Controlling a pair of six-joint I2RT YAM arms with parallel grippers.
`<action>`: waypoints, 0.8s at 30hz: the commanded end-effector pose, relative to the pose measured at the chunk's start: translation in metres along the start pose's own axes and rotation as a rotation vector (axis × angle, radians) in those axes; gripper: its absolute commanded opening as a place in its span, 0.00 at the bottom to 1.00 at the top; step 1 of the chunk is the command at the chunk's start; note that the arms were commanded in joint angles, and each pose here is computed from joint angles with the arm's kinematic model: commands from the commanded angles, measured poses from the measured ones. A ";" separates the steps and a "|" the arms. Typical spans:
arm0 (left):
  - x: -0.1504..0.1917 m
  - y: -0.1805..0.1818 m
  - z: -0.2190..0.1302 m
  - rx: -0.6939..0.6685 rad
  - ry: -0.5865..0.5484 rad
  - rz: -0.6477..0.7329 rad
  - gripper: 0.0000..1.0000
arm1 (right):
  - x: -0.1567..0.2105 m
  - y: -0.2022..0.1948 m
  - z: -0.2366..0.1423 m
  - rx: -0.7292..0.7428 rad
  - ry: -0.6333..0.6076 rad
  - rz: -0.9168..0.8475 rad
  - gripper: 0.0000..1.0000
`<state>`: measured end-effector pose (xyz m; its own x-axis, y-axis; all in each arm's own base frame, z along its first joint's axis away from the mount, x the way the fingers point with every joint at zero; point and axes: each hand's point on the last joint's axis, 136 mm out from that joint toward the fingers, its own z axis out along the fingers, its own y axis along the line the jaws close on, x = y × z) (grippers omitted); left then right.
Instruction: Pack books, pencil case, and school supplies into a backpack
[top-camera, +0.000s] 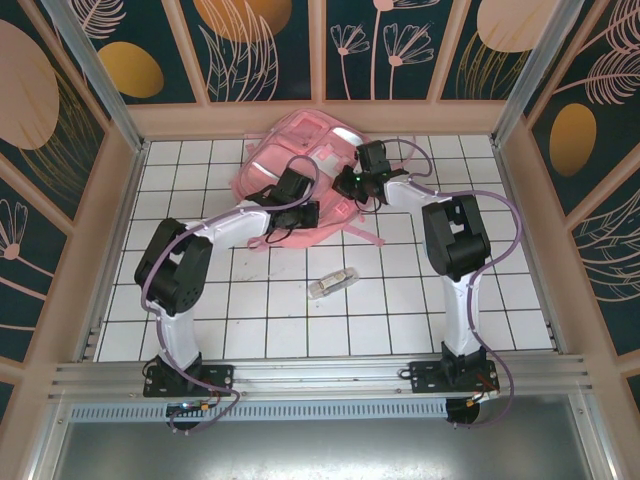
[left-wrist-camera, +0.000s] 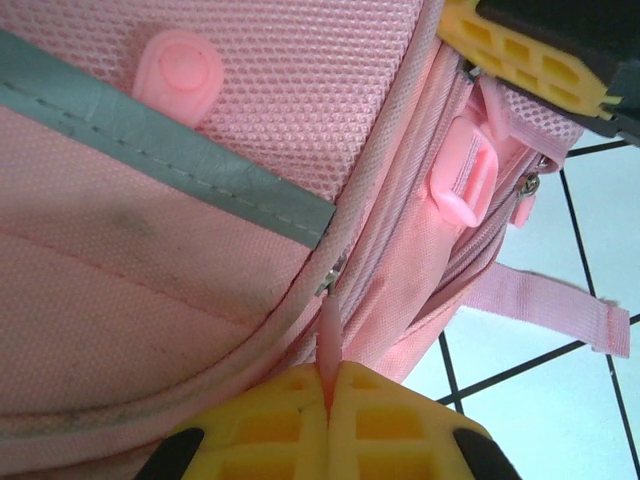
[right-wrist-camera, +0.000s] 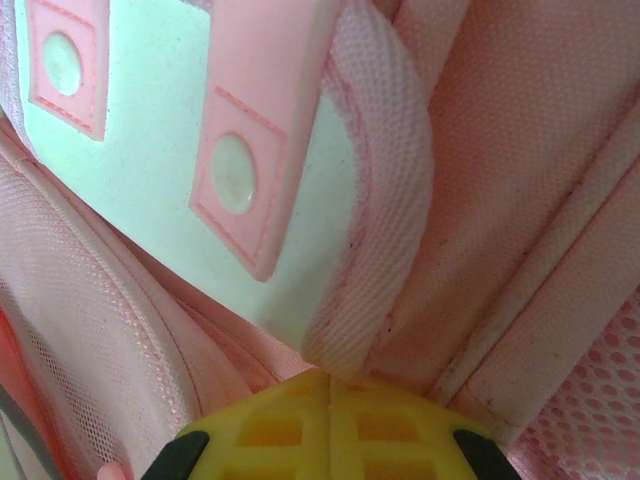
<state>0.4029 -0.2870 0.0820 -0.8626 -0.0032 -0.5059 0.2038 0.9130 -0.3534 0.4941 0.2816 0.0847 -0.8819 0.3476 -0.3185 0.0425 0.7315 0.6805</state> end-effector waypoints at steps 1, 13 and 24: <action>0.007 0.015 -0.013 -0.053 0.023 -0.009 0.00 | -0.009 0.017 0.000 -0.023 -0.045 -0.064 0.00; 0.015 0.088 -0.040 -0.278 0.041 0.040 0.00 | -0.010 0.006 0.003 0.019 -0.053 -0.071 0.00; 0.015 0.063 -0.053 -0.094 0.056 0.085 0.00 | -0.013 0.008 0.003 0.021 -0.042 -0.081 0.00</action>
<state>0.3820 -0.1954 0.0763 -0.8798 0.0796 -0.4686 0.1703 0.9732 -0.1546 0.4958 0.2886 0.0872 -0.8792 0.3101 -0.3616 -0.0033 0.7552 0.6555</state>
